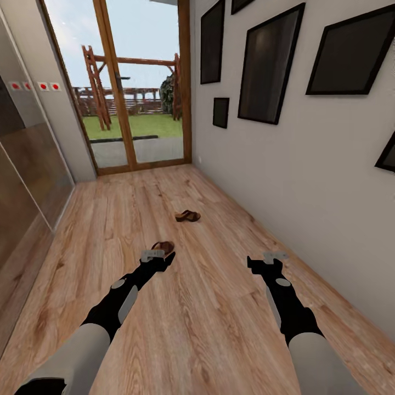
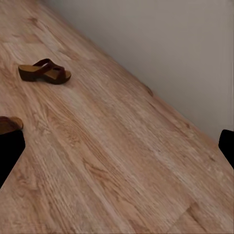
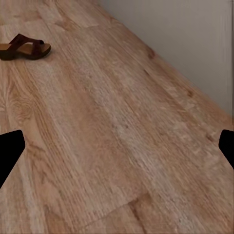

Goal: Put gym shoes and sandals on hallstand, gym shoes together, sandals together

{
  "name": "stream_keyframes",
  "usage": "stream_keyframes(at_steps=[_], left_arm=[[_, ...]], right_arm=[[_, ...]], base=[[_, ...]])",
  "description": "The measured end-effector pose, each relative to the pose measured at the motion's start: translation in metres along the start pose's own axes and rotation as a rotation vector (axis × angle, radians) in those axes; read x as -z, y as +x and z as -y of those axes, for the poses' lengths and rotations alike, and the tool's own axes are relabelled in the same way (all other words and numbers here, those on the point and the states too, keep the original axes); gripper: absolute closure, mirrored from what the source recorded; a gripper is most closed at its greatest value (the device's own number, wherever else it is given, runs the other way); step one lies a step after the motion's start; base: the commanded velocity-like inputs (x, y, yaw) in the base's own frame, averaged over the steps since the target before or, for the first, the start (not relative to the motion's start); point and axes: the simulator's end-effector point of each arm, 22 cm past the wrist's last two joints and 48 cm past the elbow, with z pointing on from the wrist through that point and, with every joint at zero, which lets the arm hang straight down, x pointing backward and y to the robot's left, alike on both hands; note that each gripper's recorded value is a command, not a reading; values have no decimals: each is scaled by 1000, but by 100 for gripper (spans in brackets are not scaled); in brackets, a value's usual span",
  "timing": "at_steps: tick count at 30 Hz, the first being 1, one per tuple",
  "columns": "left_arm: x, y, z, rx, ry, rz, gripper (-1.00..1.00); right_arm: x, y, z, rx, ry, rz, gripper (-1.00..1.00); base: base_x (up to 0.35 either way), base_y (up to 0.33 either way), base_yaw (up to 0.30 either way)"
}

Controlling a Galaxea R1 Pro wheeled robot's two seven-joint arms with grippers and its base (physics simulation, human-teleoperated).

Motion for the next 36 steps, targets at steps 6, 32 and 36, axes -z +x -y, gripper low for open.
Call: stream_keyframes(at_steps=[6,32,36], left_arm=[[0,0,0,0,0,0,-100],[0,0,0,0,0,0,-100],[0,0,0,0,0,0,-100]], right_arm=[[0,0,0,0,0,0,-100],[0,0,0,0,0,0,-100],[0,0,0,0,0,0,-100]], base=[[288,205,-249],[258,232,-33],[184,278,0]])
